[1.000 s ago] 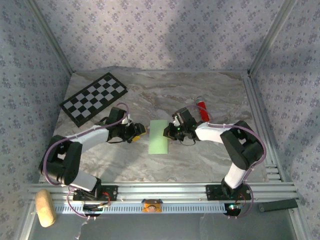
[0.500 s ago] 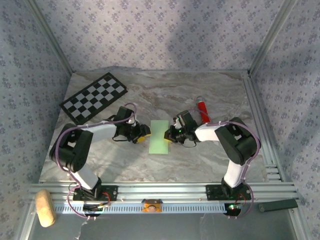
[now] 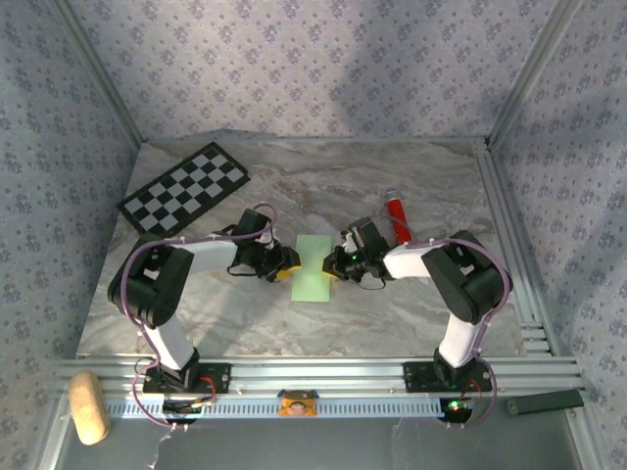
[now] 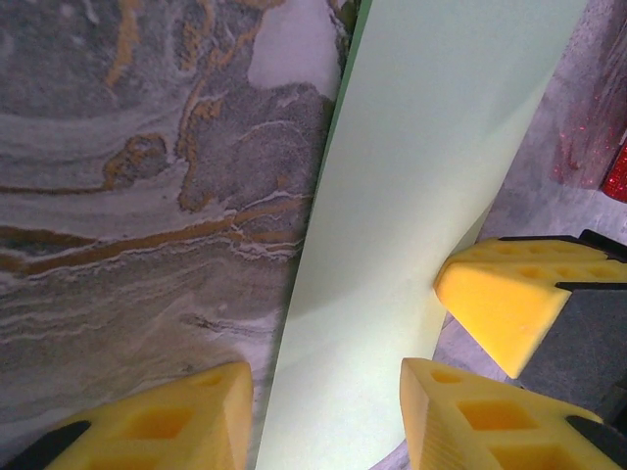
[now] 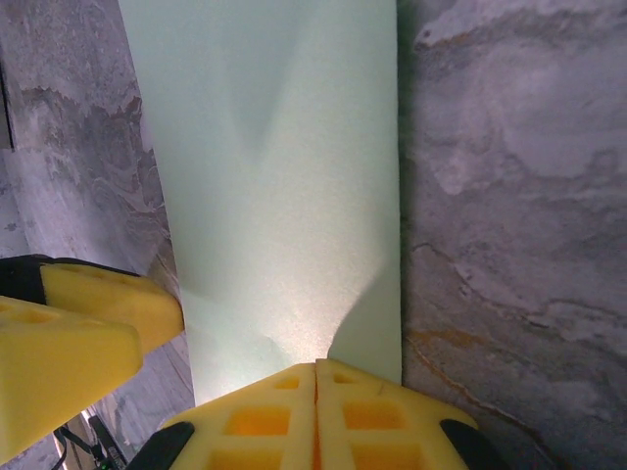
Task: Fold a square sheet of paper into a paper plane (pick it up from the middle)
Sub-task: Third fold the triangle at the center of the table.
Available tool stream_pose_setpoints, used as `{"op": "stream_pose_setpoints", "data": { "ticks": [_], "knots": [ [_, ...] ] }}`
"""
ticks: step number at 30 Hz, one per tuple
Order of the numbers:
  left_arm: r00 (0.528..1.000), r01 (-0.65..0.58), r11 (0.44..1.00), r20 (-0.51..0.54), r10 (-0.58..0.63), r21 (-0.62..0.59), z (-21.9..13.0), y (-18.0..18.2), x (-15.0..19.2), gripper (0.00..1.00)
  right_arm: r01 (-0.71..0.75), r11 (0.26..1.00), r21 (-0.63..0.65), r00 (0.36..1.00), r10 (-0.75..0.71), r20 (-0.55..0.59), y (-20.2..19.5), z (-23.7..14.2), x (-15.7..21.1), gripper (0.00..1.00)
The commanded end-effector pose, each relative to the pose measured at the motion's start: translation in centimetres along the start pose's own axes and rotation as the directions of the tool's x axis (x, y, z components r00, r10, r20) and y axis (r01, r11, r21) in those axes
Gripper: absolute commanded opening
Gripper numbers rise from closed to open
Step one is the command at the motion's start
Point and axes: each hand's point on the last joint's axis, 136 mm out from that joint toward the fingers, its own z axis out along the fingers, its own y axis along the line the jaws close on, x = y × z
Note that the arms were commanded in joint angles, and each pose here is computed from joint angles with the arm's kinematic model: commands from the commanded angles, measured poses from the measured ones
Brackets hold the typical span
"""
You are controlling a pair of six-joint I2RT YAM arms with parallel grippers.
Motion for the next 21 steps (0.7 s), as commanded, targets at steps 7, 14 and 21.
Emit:
{"op": "stream_pose_setpoints", "data": {
  "ticks": [7, 14, 21],
  "knots": [
    [0.999, -0.004, 0.999, -0.039, 0.005, 0.036, 1.11, -0.79, 0.38, 0.41, -0.095, 0.982, 0.165, 0.994, 0.101, -0.033, -5.2, -0.16, 2.38, 0.09],
    [0.999, -0.003, 0.999, -0.049, 0.006, 0.048, 1.38, -0.82, 0.54, 0.39, -0.099, 0.984, 0.15, 0.994, 0.105, -0.034, -5.05, 0.26, 2.43, 0.09],
    [0.999, -0.002, 0.998, -0.048, 0.005, 0.056, 1.49, -0.86, 0.48, 0.37, -0.099, 0.986, 0.136, 0.994, 0.105, -0.037, -4.75, 0.43, 2.37, 0.09]
  ]
}}
